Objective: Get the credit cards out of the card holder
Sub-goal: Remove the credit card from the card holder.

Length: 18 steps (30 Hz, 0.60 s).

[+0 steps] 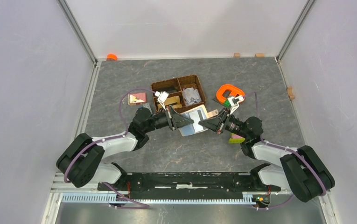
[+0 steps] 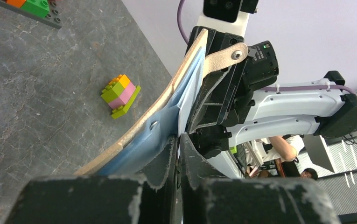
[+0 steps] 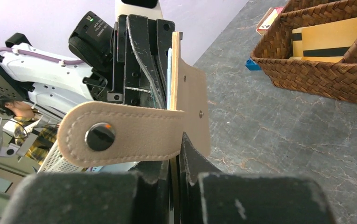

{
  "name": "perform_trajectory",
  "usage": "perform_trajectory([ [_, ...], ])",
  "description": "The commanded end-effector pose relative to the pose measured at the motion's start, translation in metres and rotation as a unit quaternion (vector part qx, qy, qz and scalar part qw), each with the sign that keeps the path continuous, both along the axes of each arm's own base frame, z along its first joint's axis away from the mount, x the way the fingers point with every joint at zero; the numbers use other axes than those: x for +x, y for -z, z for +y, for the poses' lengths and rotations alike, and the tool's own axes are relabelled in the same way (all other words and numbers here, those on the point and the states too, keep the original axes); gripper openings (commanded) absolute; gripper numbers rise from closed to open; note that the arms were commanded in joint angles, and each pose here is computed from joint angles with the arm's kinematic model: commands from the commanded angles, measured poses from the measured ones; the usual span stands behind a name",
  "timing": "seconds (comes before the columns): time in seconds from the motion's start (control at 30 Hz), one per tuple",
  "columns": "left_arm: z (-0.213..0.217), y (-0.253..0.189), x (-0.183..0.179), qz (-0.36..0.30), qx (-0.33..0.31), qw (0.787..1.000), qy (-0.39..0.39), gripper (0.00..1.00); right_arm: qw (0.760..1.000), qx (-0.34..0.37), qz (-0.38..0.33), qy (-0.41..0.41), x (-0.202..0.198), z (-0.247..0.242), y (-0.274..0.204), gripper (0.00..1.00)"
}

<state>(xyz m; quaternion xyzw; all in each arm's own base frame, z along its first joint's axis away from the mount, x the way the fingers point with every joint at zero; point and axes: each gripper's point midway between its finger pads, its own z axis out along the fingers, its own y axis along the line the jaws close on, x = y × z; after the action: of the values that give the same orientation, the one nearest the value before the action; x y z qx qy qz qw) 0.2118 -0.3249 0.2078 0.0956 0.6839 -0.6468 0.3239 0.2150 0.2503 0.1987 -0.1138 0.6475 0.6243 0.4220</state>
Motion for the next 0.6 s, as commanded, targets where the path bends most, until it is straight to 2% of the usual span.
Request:
perform_trajectory([
  [0.0,0.001,-0.028,-0.005,-0.058,-0.027,0.998,0.004,0.14,0.999,0.035,-0.017,-0.003,-0.005,-0.001,-0.015,0.05],
  [0.17,0.001,-0.041,-0.013,-0.074,-0.067,0.995,0.024,0.27,0.997,0.070,-0.012,-0.014,-0.012,-0.002,-0.022,0.02],
  [0.27,0.001,-0.049,-0.019,-0.080,-0.089,0.992,0.038,0.27,0.996,0.082,-0.009,-0.025,-0.016,-0.002,-0.025,0.07],
  [0.33,0.001,-0.051,-0.021,-0.080,-0.096,0.991,0.043,0.22,0.996,0.088,-0.007,-0.028,-0.017,-0.002,-0.026,0.20],
  [0.37,0.001,-0.052,-0.021,-0.081,-0.098,0.991,0.043,0.18,0.995,0.090,-0.007,-0.028,-0.018,-0.002,-0.027,0.23],
  [0.47,0.002,-0.053,-0.021,-0.083,-0.100,0.991,0.042,0.06,0.995,0.097,-0.007,-0.029,-0.019,-0.003,-0.029,0.23],
  [0.57,0.003,-0.054,-0.021,-0.087,-0.100,0.990,0.038,0.02,0.994,0.104,-0.008,-0.026,-0.019,-0.006,-0.031,0.25],
])
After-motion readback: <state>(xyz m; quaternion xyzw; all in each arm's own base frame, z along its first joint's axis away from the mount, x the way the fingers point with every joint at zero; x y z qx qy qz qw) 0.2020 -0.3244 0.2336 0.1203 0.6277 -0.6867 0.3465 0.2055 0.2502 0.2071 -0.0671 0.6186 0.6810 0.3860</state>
